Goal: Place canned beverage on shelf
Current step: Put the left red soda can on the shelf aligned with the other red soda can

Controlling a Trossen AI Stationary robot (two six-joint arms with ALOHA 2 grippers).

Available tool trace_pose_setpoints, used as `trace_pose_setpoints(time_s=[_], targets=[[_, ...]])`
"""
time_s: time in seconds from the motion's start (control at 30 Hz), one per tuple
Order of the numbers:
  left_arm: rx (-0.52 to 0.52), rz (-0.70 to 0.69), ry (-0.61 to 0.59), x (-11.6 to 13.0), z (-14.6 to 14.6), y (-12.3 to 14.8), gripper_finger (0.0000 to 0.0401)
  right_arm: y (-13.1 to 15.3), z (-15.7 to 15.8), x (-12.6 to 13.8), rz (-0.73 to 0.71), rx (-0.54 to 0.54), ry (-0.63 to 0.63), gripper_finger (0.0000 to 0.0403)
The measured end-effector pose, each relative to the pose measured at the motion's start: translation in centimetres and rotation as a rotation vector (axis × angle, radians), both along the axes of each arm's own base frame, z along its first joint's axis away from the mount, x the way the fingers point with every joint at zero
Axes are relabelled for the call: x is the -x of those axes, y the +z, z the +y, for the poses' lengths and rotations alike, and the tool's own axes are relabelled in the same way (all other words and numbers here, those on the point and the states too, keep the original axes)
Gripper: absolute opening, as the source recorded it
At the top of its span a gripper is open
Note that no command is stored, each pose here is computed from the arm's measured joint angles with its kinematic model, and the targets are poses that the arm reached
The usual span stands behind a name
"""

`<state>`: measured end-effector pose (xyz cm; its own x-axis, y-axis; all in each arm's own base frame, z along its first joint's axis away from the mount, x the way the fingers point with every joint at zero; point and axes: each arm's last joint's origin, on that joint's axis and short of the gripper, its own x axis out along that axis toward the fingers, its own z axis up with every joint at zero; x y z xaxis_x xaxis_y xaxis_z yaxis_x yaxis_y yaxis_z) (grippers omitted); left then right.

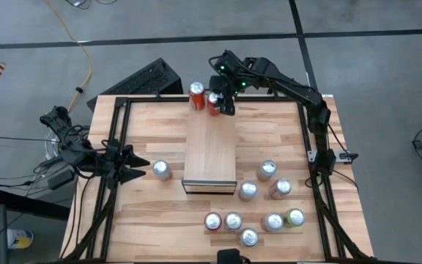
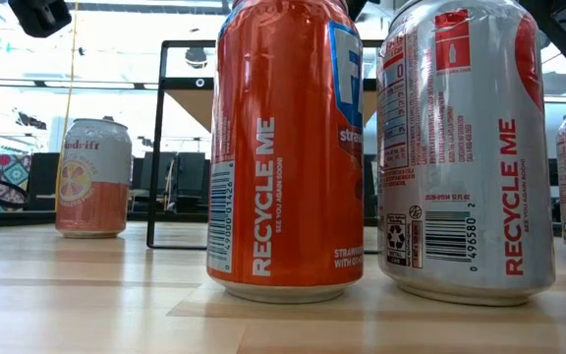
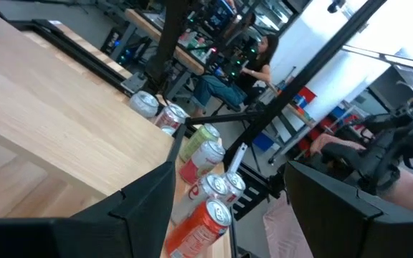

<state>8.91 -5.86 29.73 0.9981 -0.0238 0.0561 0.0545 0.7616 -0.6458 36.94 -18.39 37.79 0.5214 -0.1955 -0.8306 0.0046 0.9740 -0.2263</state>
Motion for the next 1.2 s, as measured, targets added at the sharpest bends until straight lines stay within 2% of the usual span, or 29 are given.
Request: trace_pose_setpoints(time_s=[0.37,0.63,0.97,1.2], targets=[[-0.009,0.002,0.035,-0.01,0.09,-0.01,0.0251,-0.09,-0.49,0.31,0.033,0.058,0.086,0.0273],[-0.01,0.002,0.035,-0.01,0.09,-0.01,0.0251,-0.35,-0.66,0.25,0.055,0.083,0.097,0.0312],[-0.01,0.002,0.035,-0.01,0.09,-0.01,0.0251,-0.36,-0.8,0.15,0.064,0.118,0.068,0.0346],[-0.01,0.003,0.035,-0.01,0.09,-0.01,0.0251,-0.31,-0.83,0.1,0.031,0.065,-0.025,0.0349]])
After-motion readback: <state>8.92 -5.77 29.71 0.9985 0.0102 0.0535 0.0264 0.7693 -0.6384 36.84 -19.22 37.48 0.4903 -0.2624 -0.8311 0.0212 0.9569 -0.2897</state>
